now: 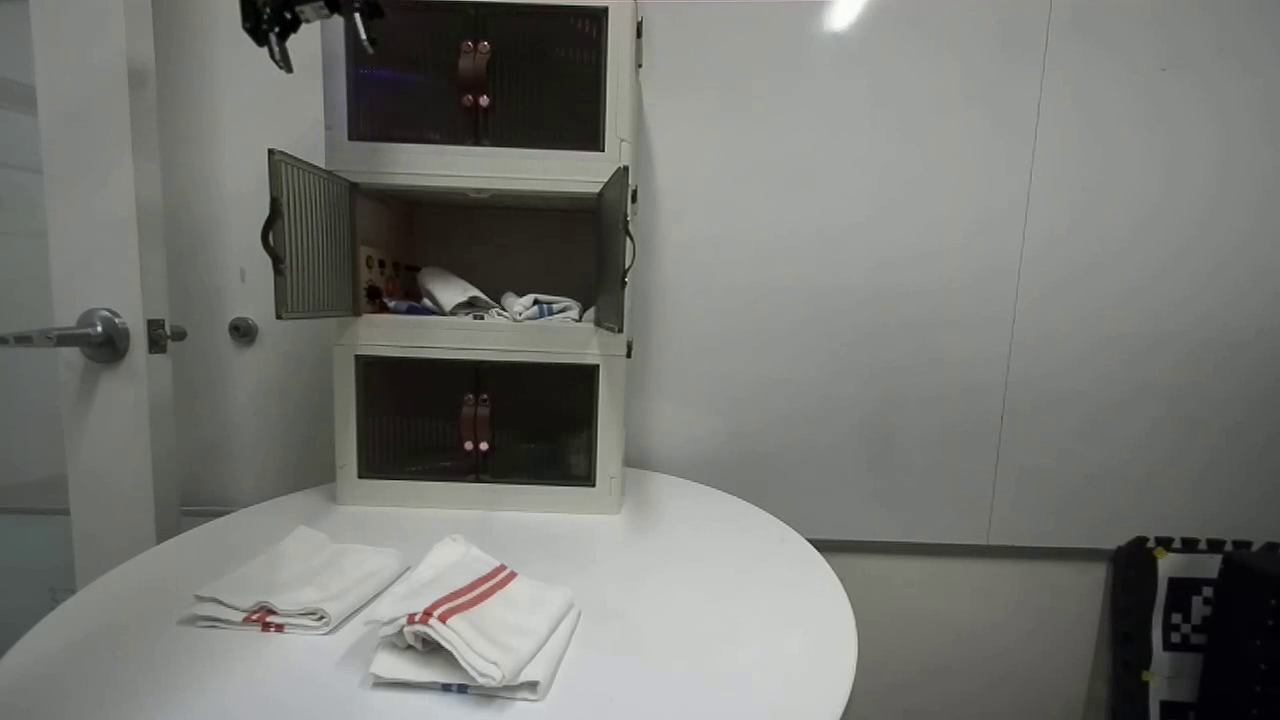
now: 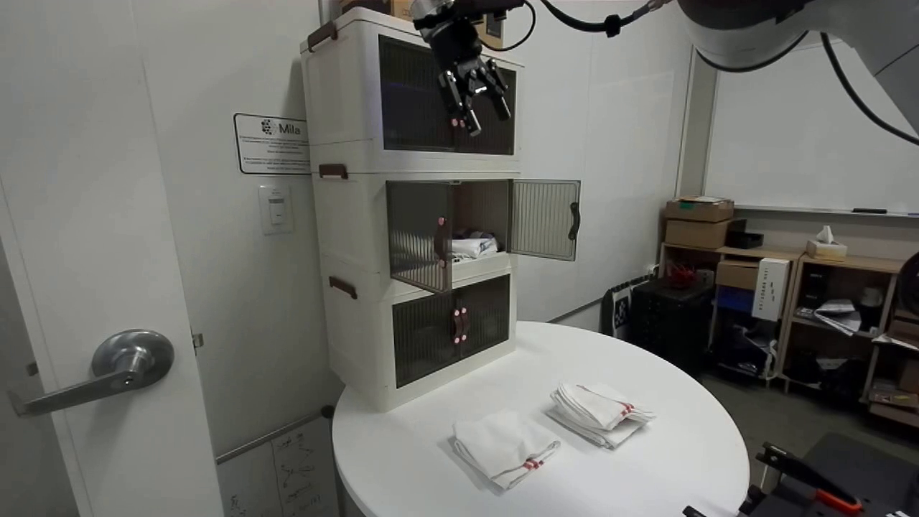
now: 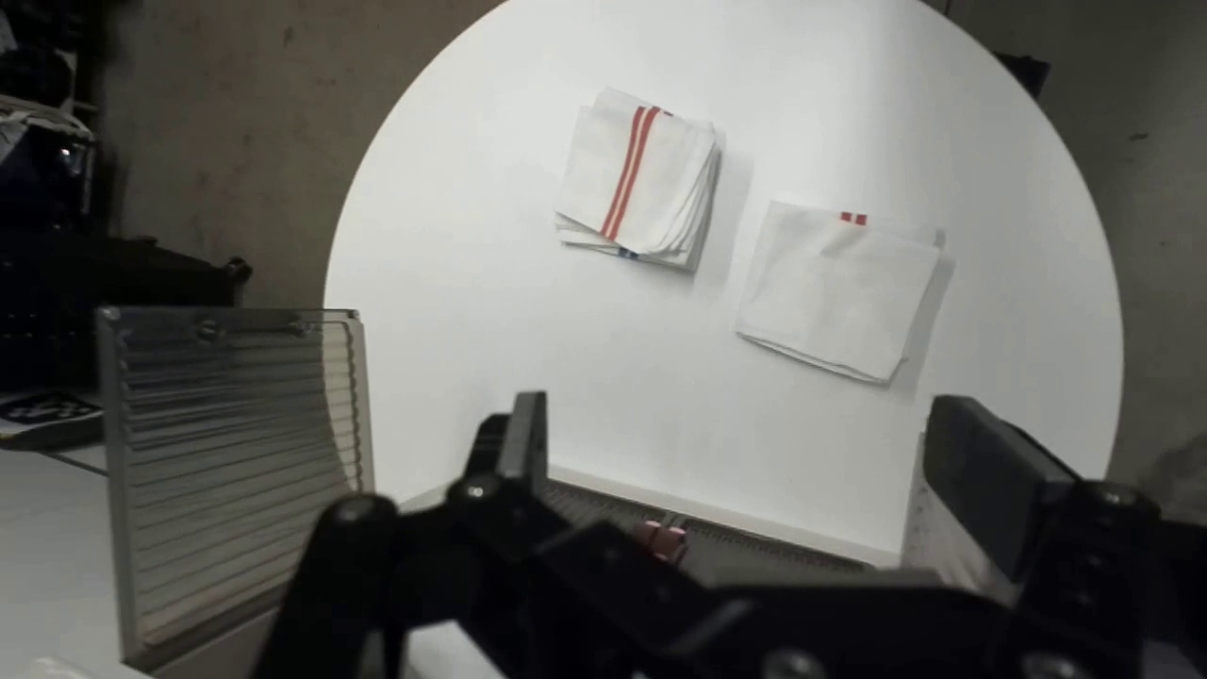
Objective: Open the middle drawer
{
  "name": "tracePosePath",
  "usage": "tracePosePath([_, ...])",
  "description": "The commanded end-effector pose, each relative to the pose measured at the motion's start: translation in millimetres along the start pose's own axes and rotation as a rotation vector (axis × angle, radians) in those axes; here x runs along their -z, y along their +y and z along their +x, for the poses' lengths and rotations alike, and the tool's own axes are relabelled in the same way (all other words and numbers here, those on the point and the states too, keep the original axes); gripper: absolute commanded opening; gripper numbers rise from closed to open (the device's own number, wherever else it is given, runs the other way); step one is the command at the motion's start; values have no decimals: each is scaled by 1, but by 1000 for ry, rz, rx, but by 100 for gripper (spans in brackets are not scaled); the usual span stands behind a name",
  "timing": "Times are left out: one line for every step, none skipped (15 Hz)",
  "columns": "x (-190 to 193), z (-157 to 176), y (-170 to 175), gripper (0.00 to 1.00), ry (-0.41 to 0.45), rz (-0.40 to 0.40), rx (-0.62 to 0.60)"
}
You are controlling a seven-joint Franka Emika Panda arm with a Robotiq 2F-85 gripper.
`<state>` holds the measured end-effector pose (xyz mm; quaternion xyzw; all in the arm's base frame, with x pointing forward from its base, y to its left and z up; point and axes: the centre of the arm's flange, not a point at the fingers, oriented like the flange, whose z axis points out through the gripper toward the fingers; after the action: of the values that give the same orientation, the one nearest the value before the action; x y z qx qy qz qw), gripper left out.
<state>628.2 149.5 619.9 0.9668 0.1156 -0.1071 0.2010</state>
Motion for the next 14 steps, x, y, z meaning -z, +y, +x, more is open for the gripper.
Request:
tracePosePath([-5,-6,53,100,56,-38,-30])
tracePosePath([-12,-6,65,100,66,-32,-38])
tracePosePath([-24,-4,76,100,89,-23,-58])
tracePosePath([-33,-1,84,100,112,-11,-68])
tracePosePath([-45,4,89,100,144,-17,-83])
tracePosePath([-57,10,93,100,180,-23,-86])
tracePosePath([-68,16,95,100,193,-6,-91])
tracePosePath([-78,24,96,100,204,11,-85])
tracePosePath([-89,27,94,100,211,26,-73])
tracePosePath([-98,32,92,100,222,32,-60])
tracePosePath([-106,37,87,100,236,32,-42])
tracePosePath([-113,42,81,100,255,20,-23])
tracePosePath([-118,45,75,100,279,5,2])
tracePosePath([-121,50,70,100,314,-11,34])
